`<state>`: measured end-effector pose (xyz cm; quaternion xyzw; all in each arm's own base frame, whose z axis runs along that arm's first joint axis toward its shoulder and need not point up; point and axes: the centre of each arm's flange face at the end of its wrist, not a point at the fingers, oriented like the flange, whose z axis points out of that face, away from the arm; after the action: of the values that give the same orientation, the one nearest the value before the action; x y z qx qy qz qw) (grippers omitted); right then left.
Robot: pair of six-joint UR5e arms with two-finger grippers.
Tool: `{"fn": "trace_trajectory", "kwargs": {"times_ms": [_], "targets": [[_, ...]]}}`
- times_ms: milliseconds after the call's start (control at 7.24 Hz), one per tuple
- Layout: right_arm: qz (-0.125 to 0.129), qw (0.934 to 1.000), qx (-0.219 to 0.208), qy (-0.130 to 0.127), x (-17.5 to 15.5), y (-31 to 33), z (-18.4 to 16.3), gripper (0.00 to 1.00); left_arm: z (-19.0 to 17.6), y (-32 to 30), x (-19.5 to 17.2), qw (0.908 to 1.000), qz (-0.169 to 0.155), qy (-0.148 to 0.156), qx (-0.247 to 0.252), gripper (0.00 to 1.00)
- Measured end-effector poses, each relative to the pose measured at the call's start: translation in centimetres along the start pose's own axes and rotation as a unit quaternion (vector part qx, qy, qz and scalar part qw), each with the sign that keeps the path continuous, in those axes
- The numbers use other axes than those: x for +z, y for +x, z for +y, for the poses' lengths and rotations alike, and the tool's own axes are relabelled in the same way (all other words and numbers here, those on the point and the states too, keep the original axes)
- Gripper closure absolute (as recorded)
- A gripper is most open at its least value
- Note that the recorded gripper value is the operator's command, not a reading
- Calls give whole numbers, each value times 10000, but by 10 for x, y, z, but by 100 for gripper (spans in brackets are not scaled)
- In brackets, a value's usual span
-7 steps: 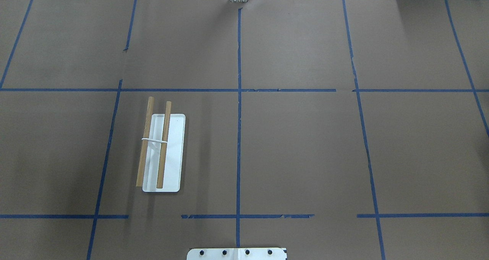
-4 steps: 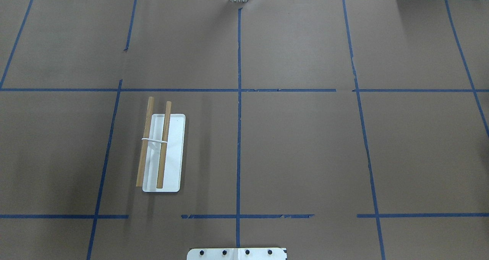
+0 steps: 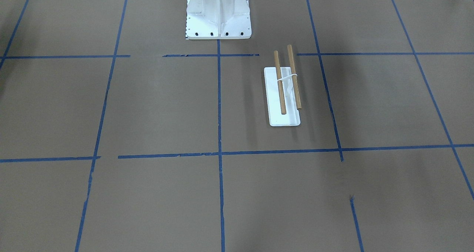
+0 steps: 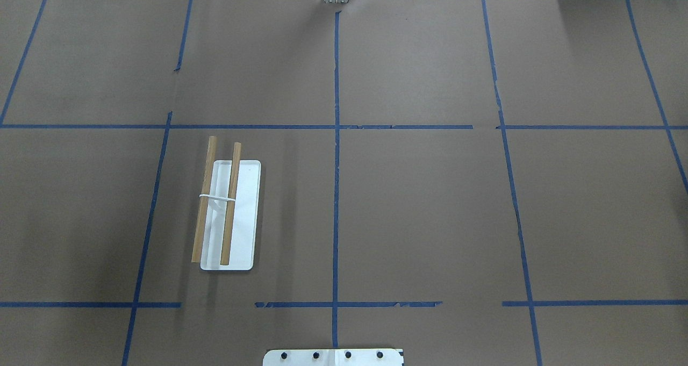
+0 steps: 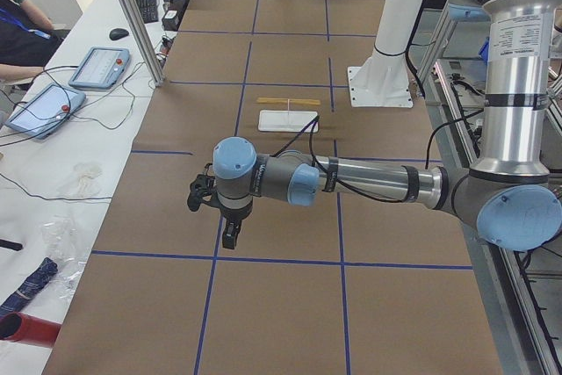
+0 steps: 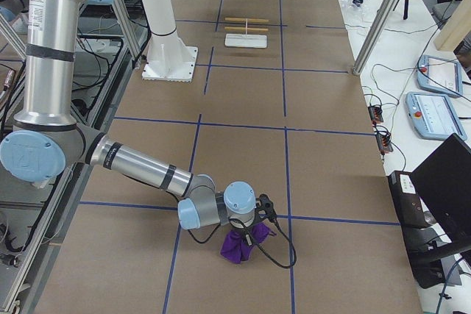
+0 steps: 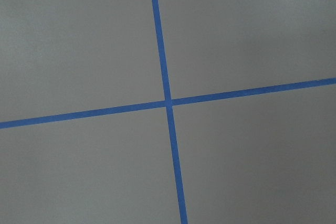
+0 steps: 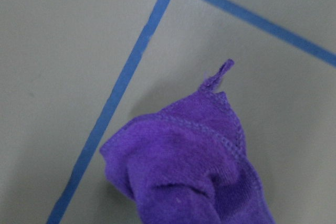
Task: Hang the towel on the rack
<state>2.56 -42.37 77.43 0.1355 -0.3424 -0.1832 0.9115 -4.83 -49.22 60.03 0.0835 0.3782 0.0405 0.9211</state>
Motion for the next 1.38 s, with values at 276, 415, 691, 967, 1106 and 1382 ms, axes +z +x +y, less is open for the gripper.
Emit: {"fn": "trace_trajectory", "kwargs": {"times_ms": [276,415,691,967,1106,1382], "targets": [[476,9958,-225,744,-74,0,-46,100,-7,5,-5,9998,-11,125,133,0],[672,9918,-217,1061,-103,-5,-85,100,-16,12,-11,9988,-8,339,345,0],[509,9865,123,1549,-130,-49,-182,100,-37,32,-29,9896,-8,1085,946,0],[-197,9823,597,1763,-123,-162,-278,100,-60,72,-39,9764,-12,1961,902,0],[-579,9785,751,1829,-123,-232,-309,100,-66,101,-30,9711,233,2280,674,0],[-1203,9696,211,2120,-139,-386,-344,100,-76,172,-17,9592,1178,2569,-58,0]]}}
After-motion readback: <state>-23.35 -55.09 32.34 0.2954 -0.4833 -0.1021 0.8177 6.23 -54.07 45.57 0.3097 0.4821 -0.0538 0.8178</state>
